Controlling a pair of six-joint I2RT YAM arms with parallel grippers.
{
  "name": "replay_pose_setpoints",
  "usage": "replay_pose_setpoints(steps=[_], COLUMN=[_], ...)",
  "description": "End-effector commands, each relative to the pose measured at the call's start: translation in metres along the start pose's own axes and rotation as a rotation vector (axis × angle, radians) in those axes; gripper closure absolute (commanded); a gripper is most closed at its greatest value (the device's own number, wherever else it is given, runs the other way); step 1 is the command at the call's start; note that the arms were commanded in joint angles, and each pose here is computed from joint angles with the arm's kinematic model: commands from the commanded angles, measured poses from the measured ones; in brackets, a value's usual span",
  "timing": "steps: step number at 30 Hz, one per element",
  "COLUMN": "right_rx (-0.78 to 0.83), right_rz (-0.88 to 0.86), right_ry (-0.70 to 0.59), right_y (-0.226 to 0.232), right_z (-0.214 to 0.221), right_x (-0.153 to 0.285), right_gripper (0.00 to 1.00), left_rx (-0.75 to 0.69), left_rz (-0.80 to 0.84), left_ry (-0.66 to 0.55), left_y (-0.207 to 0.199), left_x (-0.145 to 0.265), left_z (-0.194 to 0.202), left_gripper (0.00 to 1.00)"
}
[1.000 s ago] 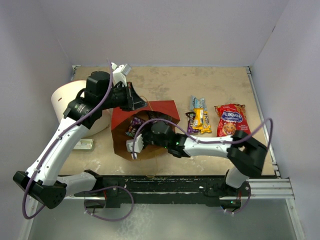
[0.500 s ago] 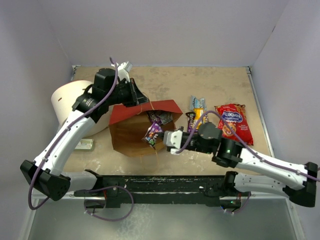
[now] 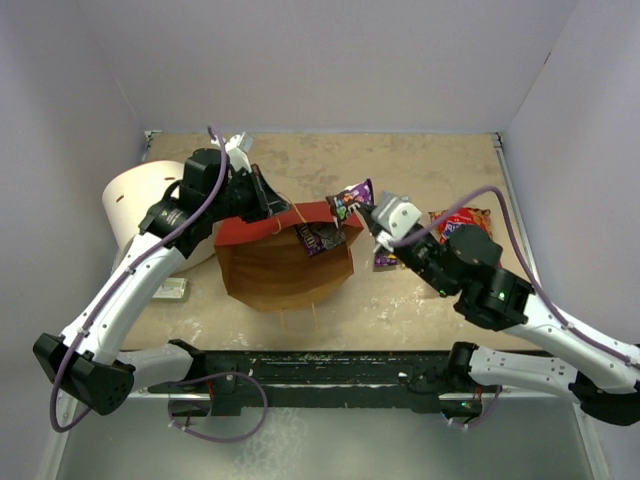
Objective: Take the snacks out of the paper bag
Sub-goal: Place the snack at the center of the board.
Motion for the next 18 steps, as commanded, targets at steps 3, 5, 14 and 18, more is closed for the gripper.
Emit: replay_pose_setpoints(steps=[3, 5, 14, 18], right_rx=[-0.191, -0.251, -0.4, -0.572], right_rz=[0.26, 0.283, 0.479, 0.648], right_ry=[0.097, 0.172, 0.433, 0.619], right_y=[-0.058, -0.066, -0.102, -0.116], right_z=[0.039, 0.064, 0.151, 0.189], right_x=[-0.019, -0.023, -0.012, 0.002], right_gripper=[1.0, 1.0, 1.0, 1.0], left_rx=[0.017, 0.012, -0.029, -0.033], left_rz=[-0.035, -0.017, -0.034, -0.013], left_ry=[-0.07, -0.07, -0.051, -0.043], left_y=[0.002, -0.002, 0.001, -0.001], left_x=[0.013, 0.016, 0.02, 0.015], left_z=[-0.008, -0.008, -0.006, -0.005], left_gripper=[1.0, 1.0, 1.0, 1.0])
Point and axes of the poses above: each gripper's point midway between its finger pads, its own x axis back along the fingers, its own y axis along the line the jaws close on, z = x × y, the point moved 4 cm from there along x, back along the fingers, and after that the axes turned 11 degrees about -x, right-handed, at the moved point
